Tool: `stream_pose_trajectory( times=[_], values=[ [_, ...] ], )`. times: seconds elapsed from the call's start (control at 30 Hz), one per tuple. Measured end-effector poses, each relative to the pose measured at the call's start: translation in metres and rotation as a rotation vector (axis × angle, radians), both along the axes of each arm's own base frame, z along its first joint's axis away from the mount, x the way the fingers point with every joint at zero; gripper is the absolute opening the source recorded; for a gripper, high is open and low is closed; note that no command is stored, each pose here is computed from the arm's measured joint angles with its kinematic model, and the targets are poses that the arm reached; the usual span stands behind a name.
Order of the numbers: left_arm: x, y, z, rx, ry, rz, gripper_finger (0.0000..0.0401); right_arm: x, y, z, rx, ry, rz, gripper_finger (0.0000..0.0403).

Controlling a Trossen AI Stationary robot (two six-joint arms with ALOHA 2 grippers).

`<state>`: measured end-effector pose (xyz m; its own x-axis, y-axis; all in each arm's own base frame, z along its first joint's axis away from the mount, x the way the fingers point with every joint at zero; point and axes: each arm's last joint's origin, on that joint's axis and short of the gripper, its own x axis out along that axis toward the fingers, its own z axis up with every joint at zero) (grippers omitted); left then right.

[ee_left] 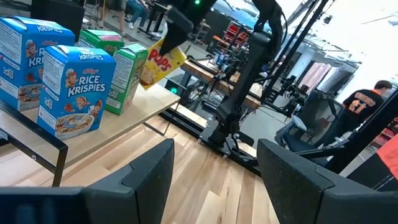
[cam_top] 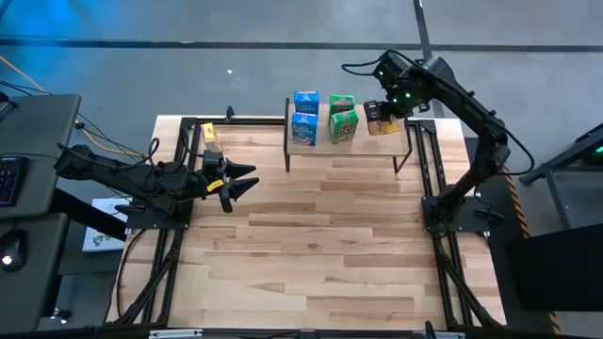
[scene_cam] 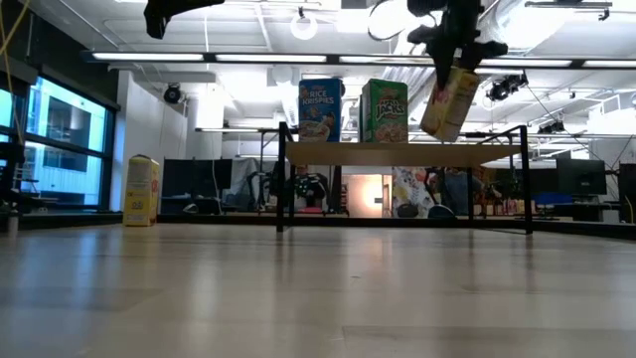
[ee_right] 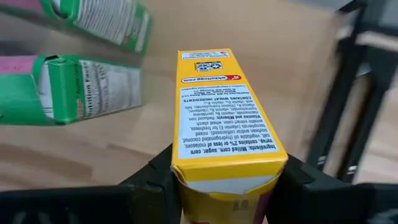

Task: Stack cereal on shelf
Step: Put the bottom yellow cereal box on the shelf

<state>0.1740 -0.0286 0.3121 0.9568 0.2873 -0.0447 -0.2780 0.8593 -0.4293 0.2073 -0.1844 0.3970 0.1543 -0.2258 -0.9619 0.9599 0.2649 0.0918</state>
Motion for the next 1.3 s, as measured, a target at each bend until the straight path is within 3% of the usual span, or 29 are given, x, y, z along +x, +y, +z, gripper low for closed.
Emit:
stream_pose_trajectory(
  times=[0.17, 0.93, 1.3],
  values=[
    [0.000, 0.000, 0.000, 0.000, 0.000, 0.000, 0.0220, 0.004, -0.013, -0.010, 0.079, -0.019, 0.007, 0.0142],
    [0.000, 0.000, 0.000, 0.001, 0.004, -0.008, 0.0220, -0.001, -0.025, -0.016, 0.029, 0.060, -0.015, 0.0143],
    [0.000, -0.001, -0.001, 0.001, 0.007, -0.031, 0.0220, 0.000, -0.025, -0.016, 0.018, 0.067, -0.001, 0.0211]
  ],
)
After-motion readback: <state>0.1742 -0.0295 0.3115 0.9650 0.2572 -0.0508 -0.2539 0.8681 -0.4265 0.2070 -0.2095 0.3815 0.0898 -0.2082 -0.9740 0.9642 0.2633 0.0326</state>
